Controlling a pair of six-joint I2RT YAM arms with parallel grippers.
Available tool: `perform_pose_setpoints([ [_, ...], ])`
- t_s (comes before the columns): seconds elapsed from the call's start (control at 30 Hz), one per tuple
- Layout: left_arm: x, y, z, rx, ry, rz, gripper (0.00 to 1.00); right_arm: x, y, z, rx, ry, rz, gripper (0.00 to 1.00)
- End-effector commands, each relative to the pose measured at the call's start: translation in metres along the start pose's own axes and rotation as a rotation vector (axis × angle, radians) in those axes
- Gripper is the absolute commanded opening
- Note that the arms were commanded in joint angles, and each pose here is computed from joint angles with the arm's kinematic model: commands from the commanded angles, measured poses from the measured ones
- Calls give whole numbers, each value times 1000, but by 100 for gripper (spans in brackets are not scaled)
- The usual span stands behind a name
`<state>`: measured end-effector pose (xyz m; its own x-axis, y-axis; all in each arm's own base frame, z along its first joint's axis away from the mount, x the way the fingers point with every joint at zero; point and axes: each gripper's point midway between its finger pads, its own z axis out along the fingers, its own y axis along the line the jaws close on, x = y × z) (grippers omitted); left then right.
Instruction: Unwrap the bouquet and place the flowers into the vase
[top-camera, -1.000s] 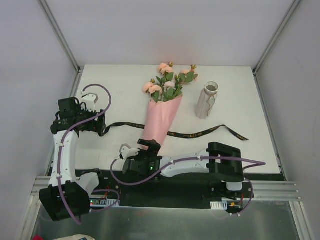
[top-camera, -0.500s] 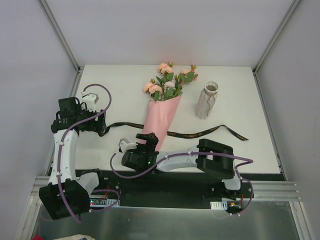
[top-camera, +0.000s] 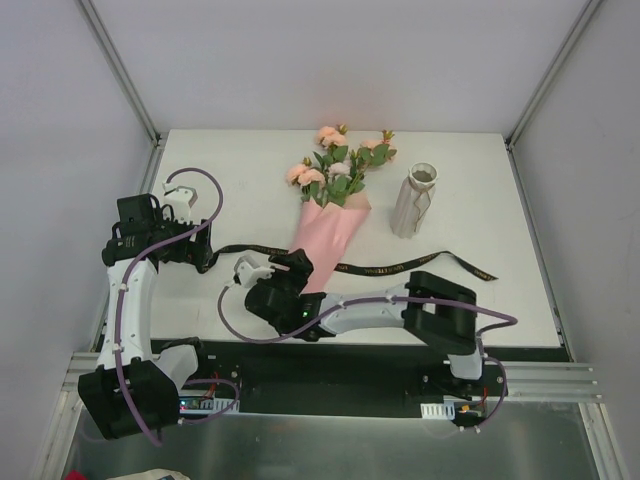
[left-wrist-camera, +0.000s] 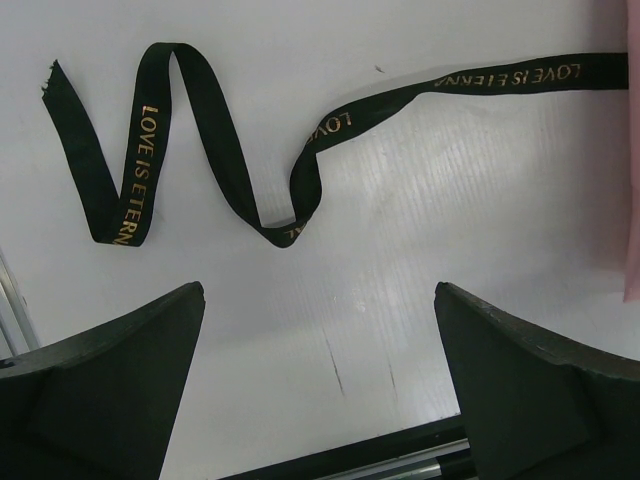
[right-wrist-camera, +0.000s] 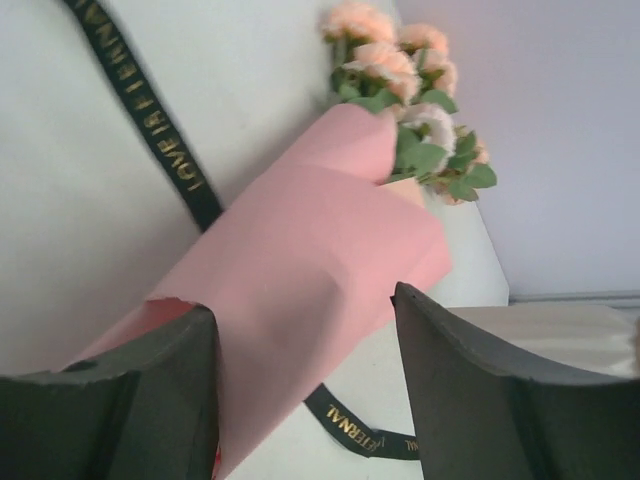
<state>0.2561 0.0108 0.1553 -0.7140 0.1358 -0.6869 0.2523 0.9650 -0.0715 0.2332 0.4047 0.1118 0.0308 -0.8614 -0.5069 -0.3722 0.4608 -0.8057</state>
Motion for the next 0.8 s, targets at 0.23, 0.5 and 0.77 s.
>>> perform_pose_setpoints([
  [0.23, -20, -3, -14, 0, -61, 37, 99, -15, -137, -90, 157, -156, 619, 87],
  [0.5, -33, -12, -23, 33, -101, 47, 99, 73, -145, -113, 200, 25, 775, 100],
  [0.77, -56, -52, -30, 131, -112, 160, 99, 130, -177, -148, 251, 89, 877, 96],
])
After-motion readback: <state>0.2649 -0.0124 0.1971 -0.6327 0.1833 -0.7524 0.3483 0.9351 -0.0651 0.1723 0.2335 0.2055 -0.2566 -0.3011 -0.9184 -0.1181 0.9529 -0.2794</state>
